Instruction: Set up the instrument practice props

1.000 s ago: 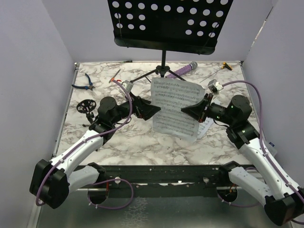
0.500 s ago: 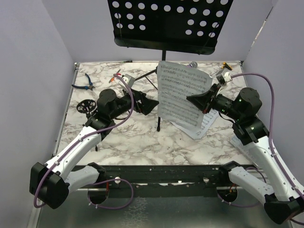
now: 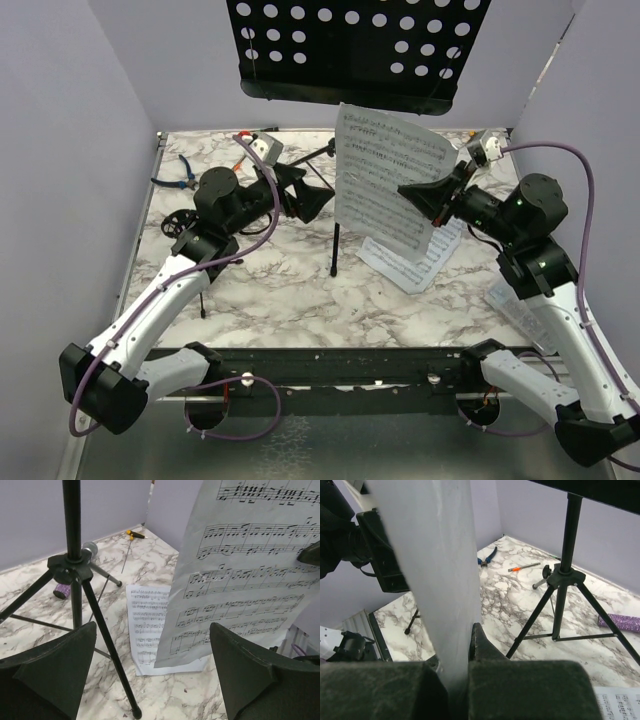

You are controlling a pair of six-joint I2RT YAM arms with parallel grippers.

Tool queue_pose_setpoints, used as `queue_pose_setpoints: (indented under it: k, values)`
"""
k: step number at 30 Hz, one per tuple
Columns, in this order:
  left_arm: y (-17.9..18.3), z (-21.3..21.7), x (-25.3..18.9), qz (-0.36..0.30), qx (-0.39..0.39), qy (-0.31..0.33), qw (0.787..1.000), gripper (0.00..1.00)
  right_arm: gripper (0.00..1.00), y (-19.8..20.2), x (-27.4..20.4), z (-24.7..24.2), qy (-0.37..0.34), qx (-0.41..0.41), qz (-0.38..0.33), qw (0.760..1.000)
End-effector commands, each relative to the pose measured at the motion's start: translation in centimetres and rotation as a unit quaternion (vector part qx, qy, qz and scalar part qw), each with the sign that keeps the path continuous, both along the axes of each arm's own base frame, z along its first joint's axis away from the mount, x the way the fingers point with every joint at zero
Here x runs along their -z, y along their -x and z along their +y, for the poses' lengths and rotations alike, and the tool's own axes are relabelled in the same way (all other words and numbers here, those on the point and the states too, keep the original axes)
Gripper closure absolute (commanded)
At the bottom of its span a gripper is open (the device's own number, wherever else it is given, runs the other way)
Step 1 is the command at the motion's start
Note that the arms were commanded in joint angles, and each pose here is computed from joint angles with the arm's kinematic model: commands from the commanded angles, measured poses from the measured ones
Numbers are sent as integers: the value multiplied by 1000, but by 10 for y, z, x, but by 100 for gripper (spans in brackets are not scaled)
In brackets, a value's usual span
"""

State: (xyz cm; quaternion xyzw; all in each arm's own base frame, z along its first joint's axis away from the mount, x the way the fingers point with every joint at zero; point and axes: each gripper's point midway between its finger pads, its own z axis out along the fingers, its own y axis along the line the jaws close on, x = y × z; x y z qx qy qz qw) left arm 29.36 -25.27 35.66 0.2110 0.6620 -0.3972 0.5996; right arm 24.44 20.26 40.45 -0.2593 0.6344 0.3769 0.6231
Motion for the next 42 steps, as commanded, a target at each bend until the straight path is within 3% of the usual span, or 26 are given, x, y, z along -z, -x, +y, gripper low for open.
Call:
queue_pose_setpoints:
  k: [1,7,12,18,29,34,36,42]
  values:
    - [7,-12,-19,-20,48,2,999,8,100,7,-11,9,-3,-36,-6,999]
    - [37,-34,-42,-35,161,56,985,16,100,26,-16,26,-12,-123,-9,992]
    - [56,-47,-42,-26,240,80,967,34,100,30,-21,30,-28,-138,-14,990]
    - [63,-51,-36,-16,261,101,960,57,100,29,-23,35,-42,-158,-17,986]
    - [69,-50,-32,-17,268,103,958,62,100,18,-4,41,-27,-164,3,986]
    - [69,-51,-26,-11,271,99,957,95,99,15,1,41,-25,-162,6,986]
    - [67,-51,-24,-11,268,99,958,100,99,11,4,41,-24,-155,11,988]
    - [63,-48,-22,-15,247,102,964,100,77,-1,10,35,-15,-113,21,993]
